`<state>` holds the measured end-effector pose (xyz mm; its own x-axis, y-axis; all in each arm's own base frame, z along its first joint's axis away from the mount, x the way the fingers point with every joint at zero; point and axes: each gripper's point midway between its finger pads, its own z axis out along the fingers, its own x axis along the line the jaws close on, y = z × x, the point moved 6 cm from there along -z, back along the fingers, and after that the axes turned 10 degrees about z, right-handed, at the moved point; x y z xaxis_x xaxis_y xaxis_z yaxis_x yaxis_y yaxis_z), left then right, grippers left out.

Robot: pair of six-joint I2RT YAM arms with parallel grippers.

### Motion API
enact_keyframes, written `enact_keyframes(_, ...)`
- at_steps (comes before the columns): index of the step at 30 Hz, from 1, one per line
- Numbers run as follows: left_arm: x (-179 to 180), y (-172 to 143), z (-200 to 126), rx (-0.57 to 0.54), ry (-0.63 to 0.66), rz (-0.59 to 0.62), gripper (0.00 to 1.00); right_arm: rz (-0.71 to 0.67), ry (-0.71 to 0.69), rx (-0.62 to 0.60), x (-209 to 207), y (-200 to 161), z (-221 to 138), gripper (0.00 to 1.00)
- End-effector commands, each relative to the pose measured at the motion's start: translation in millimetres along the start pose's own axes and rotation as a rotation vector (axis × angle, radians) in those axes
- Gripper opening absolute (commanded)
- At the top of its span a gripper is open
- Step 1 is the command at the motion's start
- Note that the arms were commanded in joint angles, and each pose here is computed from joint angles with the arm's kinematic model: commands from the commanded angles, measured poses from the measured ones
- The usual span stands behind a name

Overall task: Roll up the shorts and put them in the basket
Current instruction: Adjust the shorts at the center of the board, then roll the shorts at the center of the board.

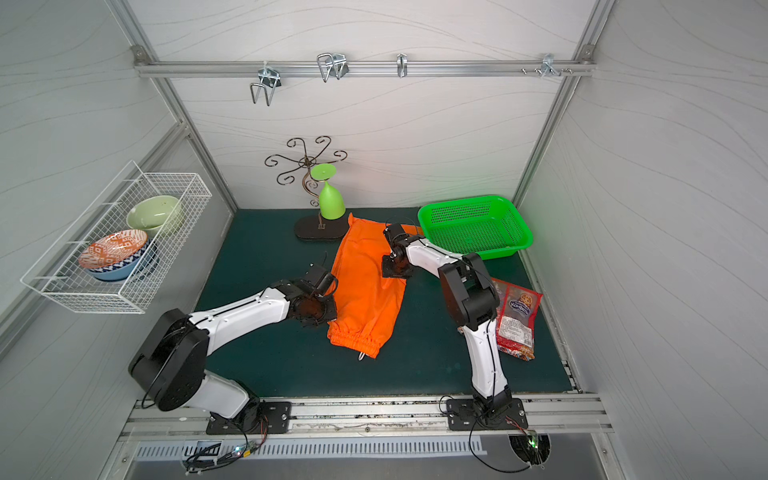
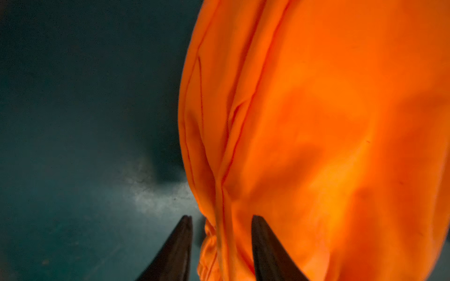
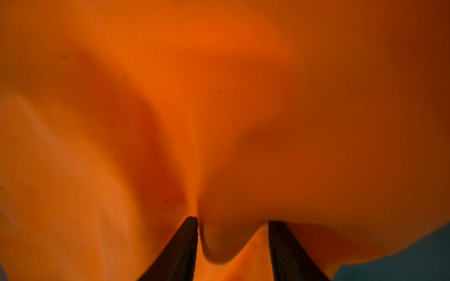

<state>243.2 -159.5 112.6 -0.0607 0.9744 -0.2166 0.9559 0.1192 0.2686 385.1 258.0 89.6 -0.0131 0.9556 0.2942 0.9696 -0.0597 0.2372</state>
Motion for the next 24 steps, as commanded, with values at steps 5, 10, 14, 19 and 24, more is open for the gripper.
enact_keyframes(5, 0, -24, -30, -0.026, -0.186, 0.046, 0.51, -0.153, 0.072, -0.078, 27, -51, -90, 0.57)
enact_keyframes(10, -4, -38, -27, -0.002, -0.304, 0.029, 0.50, -0.172, 0.123, -0.082, 31, -92, -111, 0.57)
enact_keyframes(14, -9, -41, -17, 0.028, -0.339, 0.026, 0.49, -0.189, 0.139, -0.064, 31, -120, -114, 0.57)
enact_keyframes(19, -15, -40, -4, 0.061, -0.360, 0.016, 0.28, -0.180, 0.123, -0.026, 20, -149, -105, 0.57)
enact_keyframes(24, -24, -33, -9, 0.062, -0.385, 0.022, 0.00, -0.162, 0.104, -0.013, 8, -161, -102, 0.57)
